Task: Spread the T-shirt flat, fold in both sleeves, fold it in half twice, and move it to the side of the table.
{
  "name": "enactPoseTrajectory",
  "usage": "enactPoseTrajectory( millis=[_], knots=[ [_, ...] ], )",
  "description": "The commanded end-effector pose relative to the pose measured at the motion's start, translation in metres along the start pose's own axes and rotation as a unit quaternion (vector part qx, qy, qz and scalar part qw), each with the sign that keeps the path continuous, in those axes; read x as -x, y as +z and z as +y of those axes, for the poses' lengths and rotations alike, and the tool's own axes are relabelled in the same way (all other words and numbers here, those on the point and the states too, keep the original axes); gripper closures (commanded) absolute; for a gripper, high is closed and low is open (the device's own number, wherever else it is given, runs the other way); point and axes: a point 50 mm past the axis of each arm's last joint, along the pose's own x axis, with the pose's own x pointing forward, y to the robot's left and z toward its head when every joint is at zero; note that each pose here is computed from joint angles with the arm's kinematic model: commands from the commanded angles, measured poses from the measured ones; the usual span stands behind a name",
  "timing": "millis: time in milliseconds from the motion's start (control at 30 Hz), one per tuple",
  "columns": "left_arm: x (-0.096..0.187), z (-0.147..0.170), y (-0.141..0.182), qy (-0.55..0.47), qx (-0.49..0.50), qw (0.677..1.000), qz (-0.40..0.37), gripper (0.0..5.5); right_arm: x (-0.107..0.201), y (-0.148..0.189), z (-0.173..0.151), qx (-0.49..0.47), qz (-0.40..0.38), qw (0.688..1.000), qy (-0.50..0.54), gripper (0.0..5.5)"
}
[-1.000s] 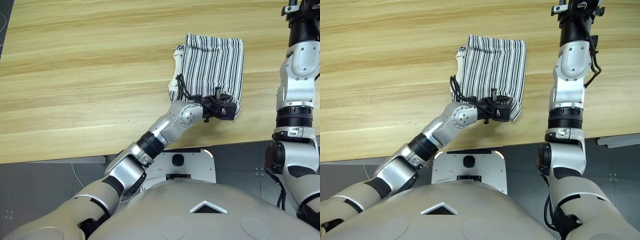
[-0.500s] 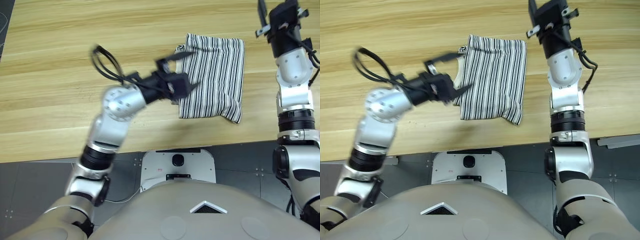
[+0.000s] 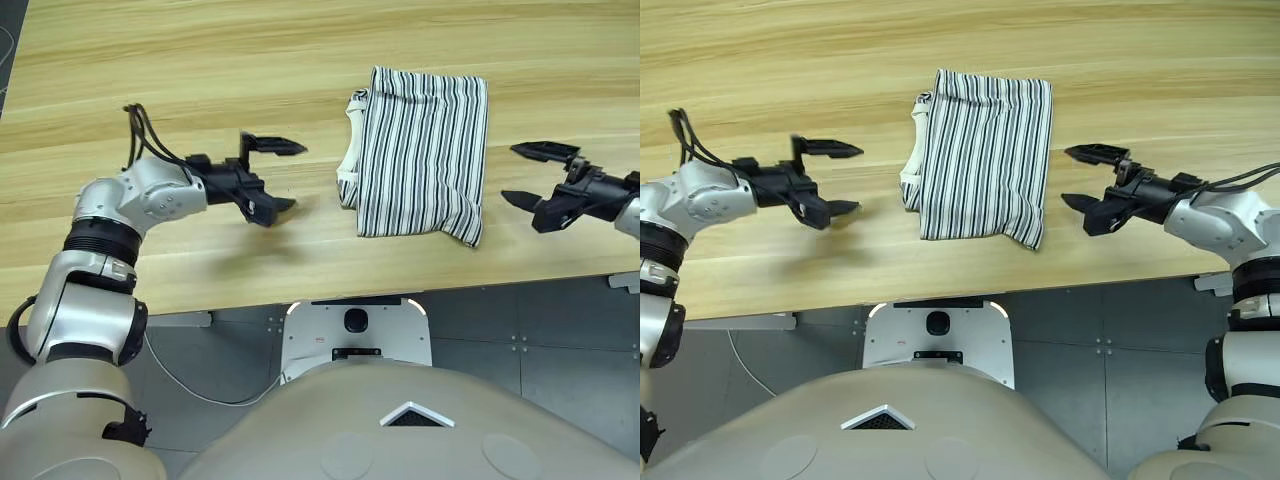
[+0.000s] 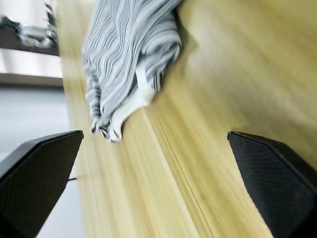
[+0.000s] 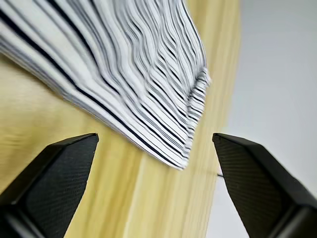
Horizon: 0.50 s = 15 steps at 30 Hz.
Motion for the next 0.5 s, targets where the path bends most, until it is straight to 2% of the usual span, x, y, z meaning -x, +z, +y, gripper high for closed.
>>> enactPoseTrajectory(
  millis=[33,167,500],
  knots=[
    [-0.022,-0.015,0.005,-0.041,-0.043,0.998,-0.015,0.02,-0.004,-0.003,0.005,0.065,-0.012,0.997,0.031,1.26],
    [-0.041,-0.018,0.009,-0.04,-0.087,0.995,-0.031,0.02,-0.016,0.003,0.009,0.121,-0.054,0.99,0.051,1.26],
    [-0.08,-0.015,0.026,-0.018,-0.126,0.989,-0.081,0.02,-0.036,0.013,0.019,0.136,-0.113,0.983,0.05,1.26]
  ],
)
